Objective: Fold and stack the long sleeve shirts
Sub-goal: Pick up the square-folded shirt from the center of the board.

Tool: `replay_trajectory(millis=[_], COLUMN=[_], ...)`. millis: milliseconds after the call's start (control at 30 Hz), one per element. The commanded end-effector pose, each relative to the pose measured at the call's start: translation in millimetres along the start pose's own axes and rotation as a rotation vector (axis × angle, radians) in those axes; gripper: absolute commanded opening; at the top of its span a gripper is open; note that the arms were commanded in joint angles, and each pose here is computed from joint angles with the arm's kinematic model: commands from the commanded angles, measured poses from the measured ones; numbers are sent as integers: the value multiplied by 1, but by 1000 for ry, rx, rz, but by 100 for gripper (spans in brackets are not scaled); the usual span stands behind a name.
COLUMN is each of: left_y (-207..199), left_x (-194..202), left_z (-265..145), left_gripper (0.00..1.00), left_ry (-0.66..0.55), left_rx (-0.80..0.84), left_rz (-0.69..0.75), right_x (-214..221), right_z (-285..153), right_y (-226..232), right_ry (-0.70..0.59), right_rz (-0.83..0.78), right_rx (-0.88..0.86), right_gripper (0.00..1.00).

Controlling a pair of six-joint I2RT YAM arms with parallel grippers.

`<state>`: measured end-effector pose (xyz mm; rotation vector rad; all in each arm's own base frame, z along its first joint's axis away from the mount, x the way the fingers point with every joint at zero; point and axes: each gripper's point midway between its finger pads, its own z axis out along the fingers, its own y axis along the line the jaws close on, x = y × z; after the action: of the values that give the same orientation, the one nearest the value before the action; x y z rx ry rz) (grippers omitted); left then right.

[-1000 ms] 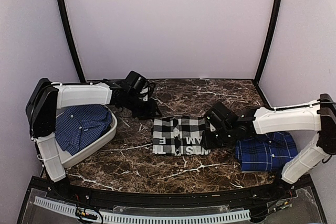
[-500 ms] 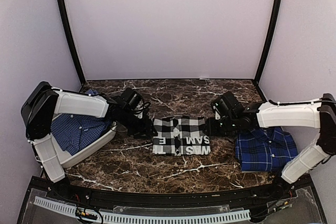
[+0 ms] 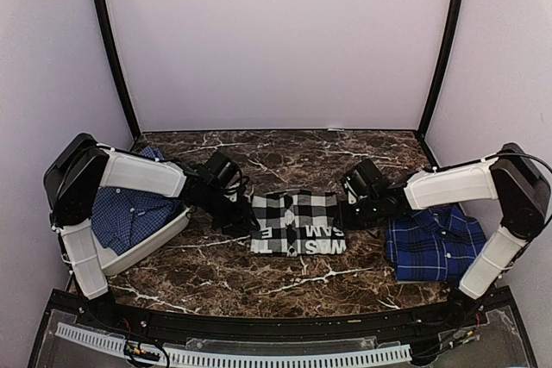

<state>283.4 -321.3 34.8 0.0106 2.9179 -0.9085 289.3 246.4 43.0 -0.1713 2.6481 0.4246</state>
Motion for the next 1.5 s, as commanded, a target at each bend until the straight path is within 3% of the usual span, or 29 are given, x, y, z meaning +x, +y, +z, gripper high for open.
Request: replay_trajectory(millis=[0, 300, 733, 933, 1033, 1100, 1300, 1467], left_y=[16, 21, 18, 6, -2, -12, -27, -14], left_x=[9, 11, 14, 4, -6, -13, -23, -22], left_z=[1, 9, 30, 33, 27, 19, -15, -45], left_gripper=[41, 40, 31, 14, 2, 0, 0, 0], left_ry=[13, 26, 39, 4, -29, -55, -76, -44], left_rx=[-63, -69, -13, 48, 61, 72, 42, -15], left_rz=[-36, -57, -103, -125, -121, -107, -36, -21], right_x=[11, 27, 27, 25, 22, 20, 5, -14], right_z=[12, 21, 20, 18, 17, 15, 1, -15], right_y=[-13, -21, -15, -14, -11, -9, 4, 25], right_ry=[24, 58, 57, 56, 51, 49, 24, -4], right_rz=[-6, 4, 9, 10, 7, 6, -3, -25], right_rx=[27, 33, 4, -1, -9, -12, -52, -112], right_gripper=[31, 29, 29, 29, 29, 29, 33, 38])
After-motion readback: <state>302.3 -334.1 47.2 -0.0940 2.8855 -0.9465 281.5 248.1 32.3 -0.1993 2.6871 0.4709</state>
